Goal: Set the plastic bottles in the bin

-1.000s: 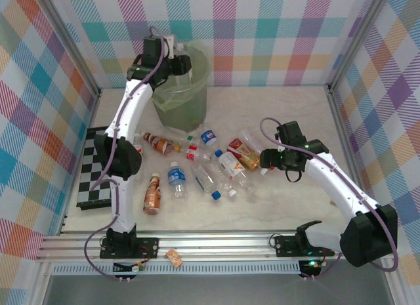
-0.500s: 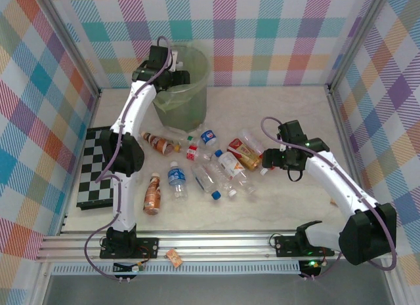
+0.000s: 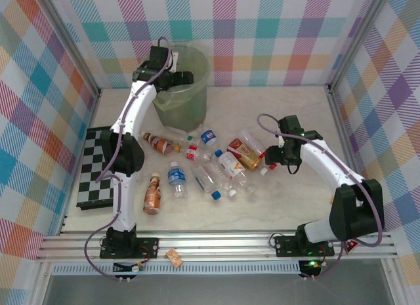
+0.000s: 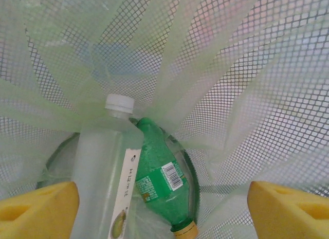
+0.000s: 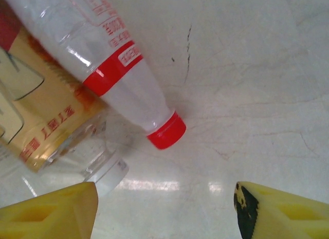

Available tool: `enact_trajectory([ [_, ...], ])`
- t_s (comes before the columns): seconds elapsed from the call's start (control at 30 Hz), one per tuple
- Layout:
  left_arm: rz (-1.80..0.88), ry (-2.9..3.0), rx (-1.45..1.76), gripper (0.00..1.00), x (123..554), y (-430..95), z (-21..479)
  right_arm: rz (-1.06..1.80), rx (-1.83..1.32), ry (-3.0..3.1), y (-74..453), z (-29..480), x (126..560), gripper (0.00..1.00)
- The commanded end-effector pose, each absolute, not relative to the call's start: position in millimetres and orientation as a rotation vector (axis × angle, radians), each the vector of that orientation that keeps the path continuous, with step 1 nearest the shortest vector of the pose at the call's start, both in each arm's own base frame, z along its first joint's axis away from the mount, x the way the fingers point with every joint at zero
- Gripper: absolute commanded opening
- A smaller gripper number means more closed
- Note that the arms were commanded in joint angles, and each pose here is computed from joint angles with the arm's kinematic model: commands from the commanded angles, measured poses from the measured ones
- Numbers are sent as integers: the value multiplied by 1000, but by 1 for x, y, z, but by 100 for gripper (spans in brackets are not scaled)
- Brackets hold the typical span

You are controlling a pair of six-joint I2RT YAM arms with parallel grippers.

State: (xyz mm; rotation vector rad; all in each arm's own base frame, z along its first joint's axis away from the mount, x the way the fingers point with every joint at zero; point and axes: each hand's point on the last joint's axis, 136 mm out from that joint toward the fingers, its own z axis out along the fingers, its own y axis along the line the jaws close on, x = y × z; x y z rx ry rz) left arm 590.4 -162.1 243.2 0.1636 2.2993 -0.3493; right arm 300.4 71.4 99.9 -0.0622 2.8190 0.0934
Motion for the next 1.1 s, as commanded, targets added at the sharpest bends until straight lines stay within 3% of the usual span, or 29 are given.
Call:
enact_trajectory([
  [0.0, -390, 2166, 192, 86, 576, -163, 312, 158, -149, 2776, 81, 103, 323, 69],
  [0.23, -399, 2058, 197, 89, 548, -158, 376, 211, -225, 2828, 94, 83, 338, 67],
  [0.5, -409, 1967, 194, 90, 489, -146, 426, 178, -194, 2862, 94, 64, 358, 64],
  [0.83, -503, 2001, 144, 91, 392, -139, 393, 252, -170, 2952, 103, 31, 359, 69],
  [1.07, -584, 2092, 68, 91, 342, -135, 343, 253, -73, 2978, 98, 16, 359, 62],
])
